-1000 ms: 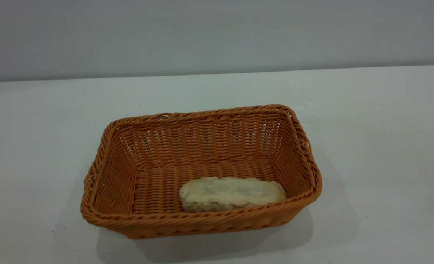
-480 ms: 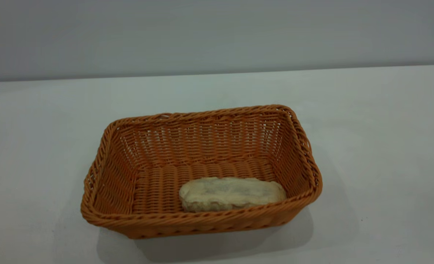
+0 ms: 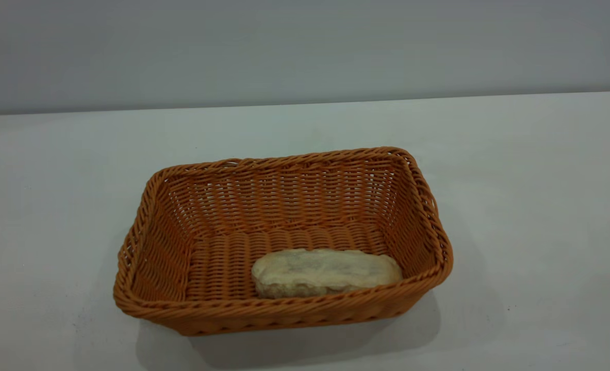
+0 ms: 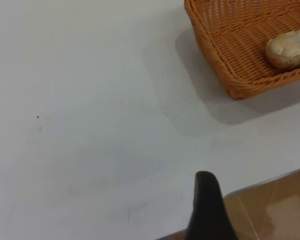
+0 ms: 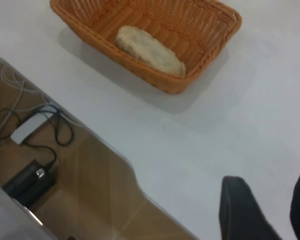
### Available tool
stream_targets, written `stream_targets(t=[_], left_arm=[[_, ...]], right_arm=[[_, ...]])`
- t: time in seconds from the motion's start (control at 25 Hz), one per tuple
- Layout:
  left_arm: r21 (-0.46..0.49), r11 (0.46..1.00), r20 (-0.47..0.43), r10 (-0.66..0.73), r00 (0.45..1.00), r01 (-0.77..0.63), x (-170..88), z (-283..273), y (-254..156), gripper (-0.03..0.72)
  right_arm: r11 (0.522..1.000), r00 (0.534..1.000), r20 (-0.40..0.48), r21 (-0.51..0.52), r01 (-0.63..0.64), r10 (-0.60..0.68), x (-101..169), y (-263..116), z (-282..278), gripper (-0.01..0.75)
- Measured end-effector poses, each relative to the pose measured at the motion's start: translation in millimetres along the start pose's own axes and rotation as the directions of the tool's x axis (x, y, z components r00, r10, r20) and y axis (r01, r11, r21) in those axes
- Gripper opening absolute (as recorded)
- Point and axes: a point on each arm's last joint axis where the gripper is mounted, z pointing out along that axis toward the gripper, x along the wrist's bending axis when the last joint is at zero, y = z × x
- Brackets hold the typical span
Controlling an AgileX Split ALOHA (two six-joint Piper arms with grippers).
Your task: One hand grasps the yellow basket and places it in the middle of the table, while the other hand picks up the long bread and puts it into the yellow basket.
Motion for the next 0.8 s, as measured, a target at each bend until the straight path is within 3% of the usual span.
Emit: stream_targets(t=[0.4, 0.8], left_arm=[[-0.002, 1.0, 0.0, 0.0, 1.0, 0.0, 0, 0, 0, 0.561], [-0.004, 1.0, 0.0, 0.001, 1.0, -0.001, 0, 0, 0, 0.561]], right_arm=[[0.996, 1.0, 0.007, 0.092, -0.022, 0.021, -2, -18, 29, 0.291], [0.979, 0.977, 0.163, 0.128, -0.157, 0.135, -15, -28, 38, 0.291]])
